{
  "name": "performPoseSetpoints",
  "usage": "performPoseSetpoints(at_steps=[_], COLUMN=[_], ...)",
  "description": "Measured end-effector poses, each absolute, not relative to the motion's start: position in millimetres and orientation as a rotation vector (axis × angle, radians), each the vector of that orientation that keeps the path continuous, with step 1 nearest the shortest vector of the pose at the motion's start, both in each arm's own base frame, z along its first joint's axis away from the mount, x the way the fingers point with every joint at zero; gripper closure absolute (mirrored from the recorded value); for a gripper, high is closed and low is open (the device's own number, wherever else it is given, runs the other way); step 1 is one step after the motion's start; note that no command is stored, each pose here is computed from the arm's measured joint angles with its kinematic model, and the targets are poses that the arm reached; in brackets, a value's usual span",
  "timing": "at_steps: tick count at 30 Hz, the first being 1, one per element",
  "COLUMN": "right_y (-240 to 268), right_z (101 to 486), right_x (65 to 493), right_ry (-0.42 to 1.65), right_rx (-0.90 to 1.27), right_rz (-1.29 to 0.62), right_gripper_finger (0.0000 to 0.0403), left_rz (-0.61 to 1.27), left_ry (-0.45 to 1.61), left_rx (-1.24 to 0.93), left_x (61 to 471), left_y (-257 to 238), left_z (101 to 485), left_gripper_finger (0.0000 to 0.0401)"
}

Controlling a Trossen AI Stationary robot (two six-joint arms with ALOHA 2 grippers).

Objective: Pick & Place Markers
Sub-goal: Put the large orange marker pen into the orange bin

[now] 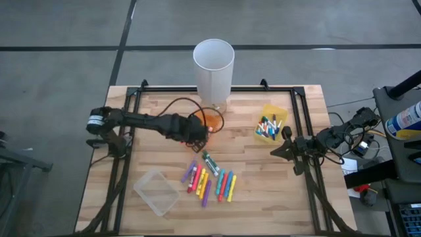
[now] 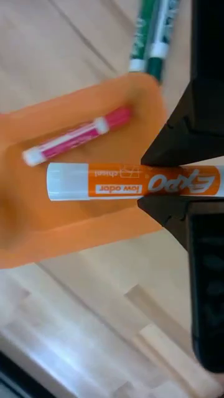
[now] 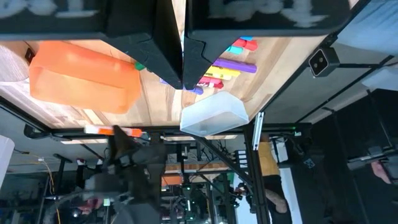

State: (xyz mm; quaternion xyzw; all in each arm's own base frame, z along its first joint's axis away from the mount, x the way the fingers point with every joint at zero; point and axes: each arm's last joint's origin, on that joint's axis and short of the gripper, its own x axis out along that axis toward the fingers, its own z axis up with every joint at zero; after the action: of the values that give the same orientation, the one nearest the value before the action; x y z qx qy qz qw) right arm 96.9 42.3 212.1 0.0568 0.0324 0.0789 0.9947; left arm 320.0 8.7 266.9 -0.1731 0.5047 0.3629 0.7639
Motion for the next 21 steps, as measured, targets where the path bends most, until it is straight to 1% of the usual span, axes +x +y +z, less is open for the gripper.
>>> performPoseSetpoints(at_steps=[6,12,21], right_y=[42.3,42.3,42.3], right_z=[212.1,212.1,212.1], right_x=[96.9,96.8,96.9], right_ry=[0.065,0.065,0.065], right_rx=[0.113,0.114,0.114], right_rz=[0.158,0.158,0.159], right_gripper_finger=[0.0394,0.0394,0.0394], left_rz=[0.737,0.781,0.735], left_ry=[1.033,1.019,0.999], left_rx=[-0.410,-0.437,-0.479], left_x=[329.2,327.3,330.1], left_y=[34.6,58.0,61.3], left_z=[267.5,267.6,265.0], left_gripper_finger=[0.0346,0.0346,0.0346])
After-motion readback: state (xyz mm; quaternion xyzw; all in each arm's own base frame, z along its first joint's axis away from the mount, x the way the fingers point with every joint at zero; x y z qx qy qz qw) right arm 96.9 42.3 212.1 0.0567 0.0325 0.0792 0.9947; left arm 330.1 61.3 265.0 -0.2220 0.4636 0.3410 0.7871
